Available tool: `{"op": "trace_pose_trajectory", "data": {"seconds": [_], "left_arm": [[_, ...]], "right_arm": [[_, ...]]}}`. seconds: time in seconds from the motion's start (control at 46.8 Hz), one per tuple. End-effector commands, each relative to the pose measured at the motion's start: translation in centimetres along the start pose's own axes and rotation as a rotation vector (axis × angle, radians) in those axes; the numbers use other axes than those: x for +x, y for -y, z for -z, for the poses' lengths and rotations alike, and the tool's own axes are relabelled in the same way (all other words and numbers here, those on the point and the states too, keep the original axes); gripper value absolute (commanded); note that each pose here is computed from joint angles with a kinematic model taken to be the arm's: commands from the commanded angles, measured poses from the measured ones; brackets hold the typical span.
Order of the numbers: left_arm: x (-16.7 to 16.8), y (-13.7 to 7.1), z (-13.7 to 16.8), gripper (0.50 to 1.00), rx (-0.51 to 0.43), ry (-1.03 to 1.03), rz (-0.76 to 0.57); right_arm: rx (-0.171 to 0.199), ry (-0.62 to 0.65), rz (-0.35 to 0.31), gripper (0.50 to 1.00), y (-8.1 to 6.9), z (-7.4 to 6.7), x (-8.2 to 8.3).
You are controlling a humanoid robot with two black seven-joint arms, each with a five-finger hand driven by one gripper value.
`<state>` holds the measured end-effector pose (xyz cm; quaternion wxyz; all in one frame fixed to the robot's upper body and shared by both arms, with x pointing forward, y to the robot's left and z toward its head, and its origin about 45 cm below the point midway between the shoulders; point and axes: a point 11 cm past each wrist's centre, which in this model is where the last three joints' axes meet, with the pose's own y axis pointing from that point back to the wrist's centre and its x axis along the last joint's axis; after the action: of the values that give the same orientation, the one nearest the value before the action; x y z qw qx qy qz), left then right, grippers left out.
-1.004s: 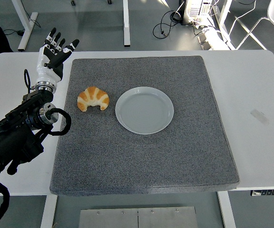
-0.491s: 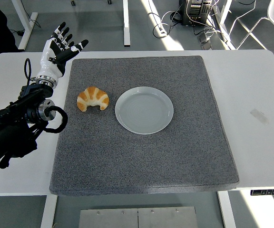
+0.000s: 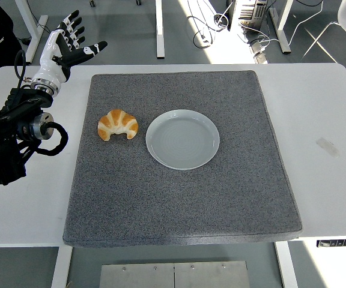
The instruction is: Place the bread on the plate
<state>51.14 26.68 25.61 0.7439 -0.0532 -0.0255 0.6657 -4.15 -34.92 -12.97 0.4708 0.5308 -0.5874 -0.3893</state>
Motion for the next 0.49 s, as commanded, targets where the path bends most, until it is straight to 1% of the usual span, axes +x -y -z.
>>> {"op": "trace_pose_trajectory", "data": {"seconds": [0.0, 0.128, 0.214, 0.278, 0.385, 0.47], "left_arm": [[1.0, -0.1, -0.6, 0.969, -0.005, 0.021, 0.002], [1.7, -0.1, -3.0, 0.971, -0.029, 0.094, 0.068], [2.4, -0.6, -4.4, 0.968, -0.035, 0.166, 0.132], [2.4, -1.0, -5.5, 0.965, -0.044, 0.194, 0.175], [1.4, -1.7, -6.2, 0.958, -0.049, 0.232, 0.248], [1.0, -2.1, -6.7, 0.939, -0.049, 0.283, 0.292]], "right_arm": [[-0.001, 0.0, 0.0, 1.0, 0.0, -0.1, 0.0], [0.0, 0.0, 0.0, 1.0, 0.0, 0.0, 0.0], [-0.001, 0.0, 0.0, 1.0, 0.0, -0.1, 0.0], [0.002, 0.0, 0.0, 1.0, 0.0, 0.0, 0.0], [0.0, 0.0, 0.0, 1.0, 0.0, 0.0, 0.0], [-0.001, 0.0, 0.0, 1.0, 0.0, -0.1, 0.0]]}}
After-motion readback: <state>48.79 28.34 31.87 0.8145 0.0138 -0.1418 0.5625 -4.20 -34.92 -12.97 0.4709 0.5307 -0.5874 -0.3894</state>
